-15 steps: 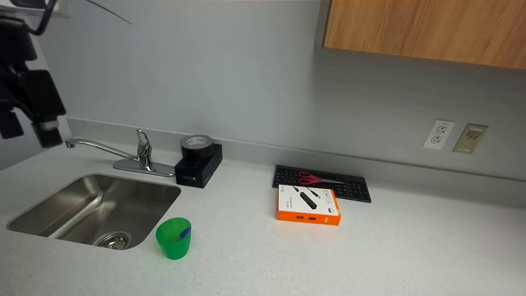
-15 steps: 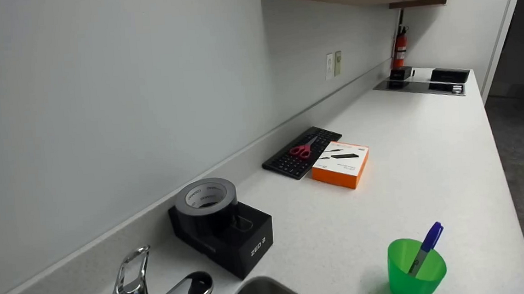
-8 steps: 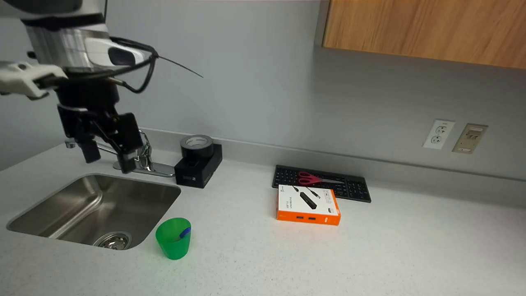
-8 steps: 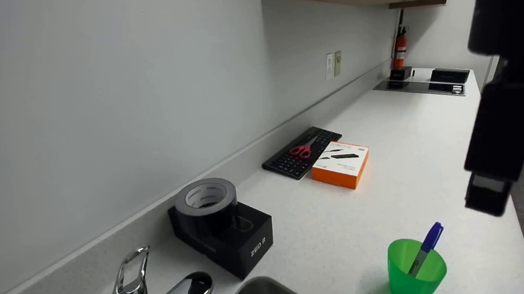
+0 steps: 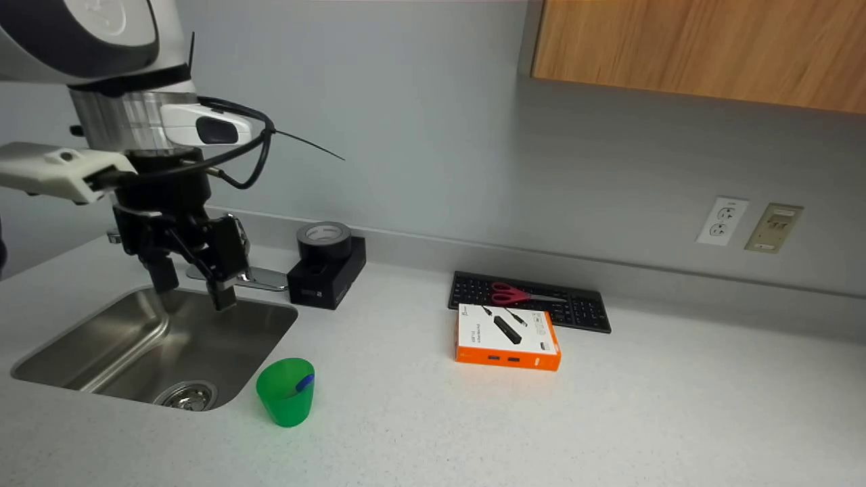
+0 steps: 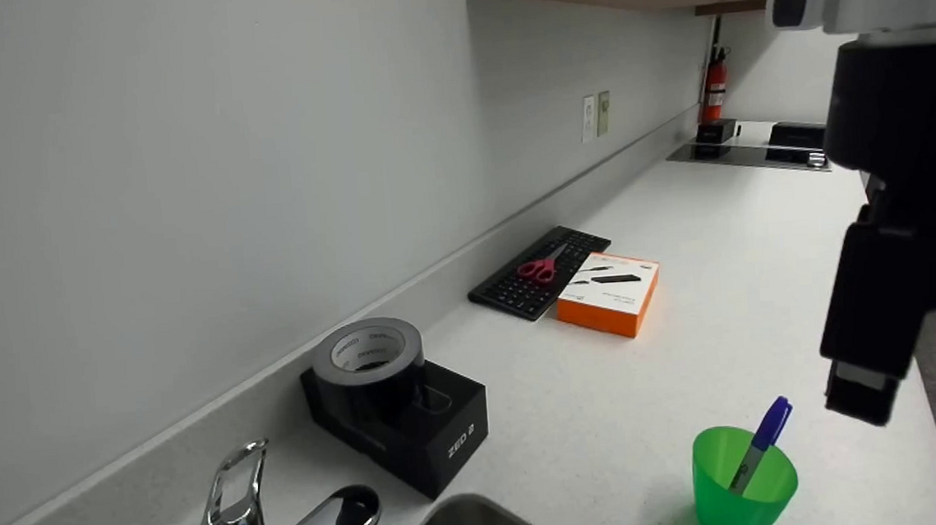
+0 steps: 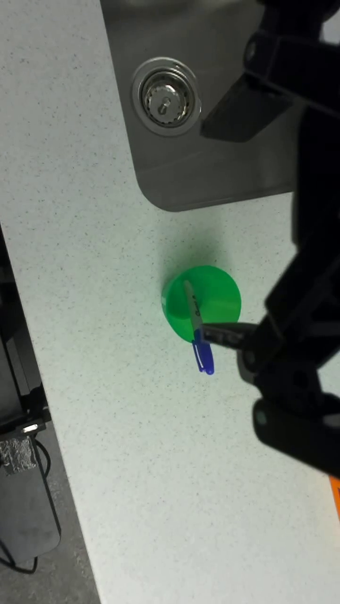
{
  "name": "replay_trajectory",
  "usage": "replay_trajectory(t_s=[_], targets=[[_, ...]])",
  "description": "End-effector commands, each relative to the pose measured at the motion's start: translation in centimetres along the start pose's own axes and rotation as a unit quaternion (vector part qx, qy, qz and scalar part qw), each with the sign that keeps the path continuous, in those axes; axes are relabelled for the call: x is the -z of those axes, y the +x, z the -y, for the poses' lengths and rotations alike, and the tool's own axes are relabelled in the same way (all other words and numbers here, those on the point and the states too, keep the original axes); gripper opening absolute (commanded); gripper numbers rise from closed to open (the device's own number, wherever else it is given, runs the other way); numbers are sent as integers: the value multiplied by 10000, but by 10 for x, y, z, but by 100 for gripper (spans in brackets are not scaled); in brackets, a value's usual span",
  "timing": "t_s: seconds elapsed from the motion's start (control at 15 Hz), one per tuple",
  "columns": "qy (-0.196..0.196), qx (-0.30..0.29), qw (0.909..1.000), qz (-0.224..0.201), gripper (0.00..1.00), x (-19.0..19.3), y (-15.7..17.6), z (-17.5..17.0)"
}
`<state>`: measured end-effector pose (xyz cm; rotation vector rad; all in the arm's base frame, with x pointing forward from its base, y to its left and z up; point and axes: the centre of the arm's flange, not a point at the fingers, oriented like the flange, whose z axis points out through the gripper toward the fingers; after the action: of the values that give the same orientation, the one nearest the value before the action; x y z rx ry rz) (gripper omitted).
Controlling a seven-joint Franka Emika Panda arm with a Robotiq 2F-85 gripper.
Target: Remove the marker from the cup and put it on the counter
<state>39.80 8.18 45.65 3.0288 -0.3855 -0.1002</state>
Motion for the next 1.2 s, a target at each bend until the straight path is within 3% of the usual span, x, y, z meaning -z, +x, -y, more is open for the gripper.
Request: replay_trajectory(t_s=[0.0,0.27,0.53,0.8,1.13], targets=[[25,253,9996,105,100,0,-2,4],[-237,730,9970,-49,100,-11,-7,-22],[-467,794,9956,-194,100,-26,2,-61],[-45,514,9977,-433,100,-60,25,-88],[77,240,9986,-471,100,-91,33,-110]])
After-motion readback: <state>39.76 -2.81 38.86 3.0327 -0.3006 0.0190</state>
